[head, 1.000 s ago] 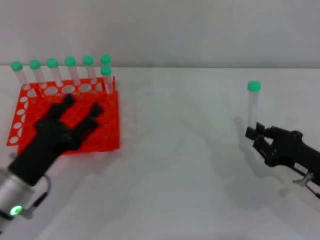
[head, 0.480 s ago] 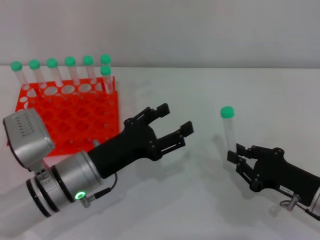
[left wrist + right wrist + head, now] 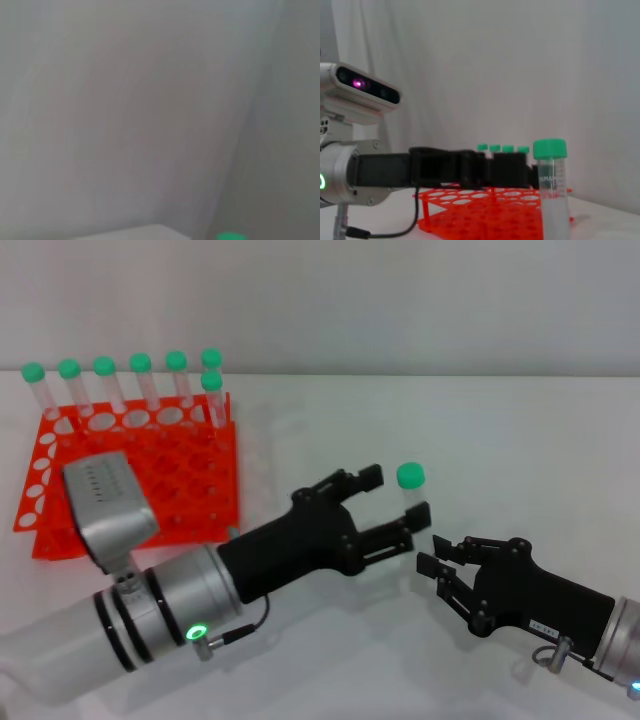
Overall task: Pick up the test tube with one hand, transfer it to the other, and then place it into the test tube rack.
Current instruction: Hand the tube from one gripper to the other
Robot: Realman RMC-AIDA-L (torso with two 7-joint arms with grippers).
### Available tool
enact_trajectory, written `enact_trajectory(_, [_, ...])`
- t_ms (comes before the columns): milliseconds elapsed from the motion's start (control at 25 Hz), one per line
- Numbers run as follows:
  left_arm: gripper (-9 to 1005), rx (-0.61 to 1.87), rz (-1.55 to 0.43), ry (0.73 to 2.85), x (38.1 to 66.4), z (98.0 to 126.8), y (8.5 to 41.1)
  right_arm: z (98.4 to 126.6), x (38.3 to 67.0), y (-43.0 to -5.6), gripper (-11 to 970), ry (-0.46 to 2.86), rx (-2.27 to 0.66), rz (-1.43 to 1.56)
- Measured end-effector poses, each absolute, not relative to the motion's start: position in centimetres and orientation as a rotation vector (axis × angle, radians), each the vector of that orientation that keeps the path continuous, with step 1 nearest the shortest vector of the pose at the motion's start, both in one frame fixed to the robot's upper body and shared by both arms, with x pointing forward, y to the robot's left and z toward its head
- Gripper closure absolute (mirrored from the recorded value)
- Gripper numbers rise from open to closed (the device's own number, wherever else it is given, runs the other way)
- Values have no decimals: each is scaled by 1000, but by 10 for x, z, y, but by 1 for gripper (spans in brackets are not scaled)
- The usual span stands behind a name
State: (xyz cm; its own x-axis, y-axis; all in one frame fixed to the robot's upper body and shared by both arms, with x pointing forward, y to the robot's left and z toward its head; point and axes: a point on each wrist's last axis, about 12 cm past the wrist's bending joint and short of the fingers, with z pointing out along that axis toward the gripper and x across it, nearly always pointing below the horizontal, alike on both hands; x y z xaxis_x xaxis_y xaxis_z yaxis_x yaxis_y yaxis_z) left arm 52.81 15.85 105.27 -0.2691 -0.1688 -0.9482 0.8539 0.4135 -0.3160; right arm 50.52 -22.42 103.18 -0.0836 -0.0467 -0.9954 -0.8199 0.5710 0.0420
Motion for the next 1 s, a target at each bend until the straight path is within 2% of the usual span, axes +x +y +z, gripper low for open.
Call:
enact_trajectory(360, [194,628,-1101,1550,529,1052,148,1030,504,-222,776,1540,-779,770])
enact_trajectory(800, [407,647,-1048,1524,529,1052,147,1028,501,-224,777,1551,-768,776])
enact_trajectory(1000, [617,648,-1044,1516,527,1051,147,1028,500,-225,777,1547,-772,775])
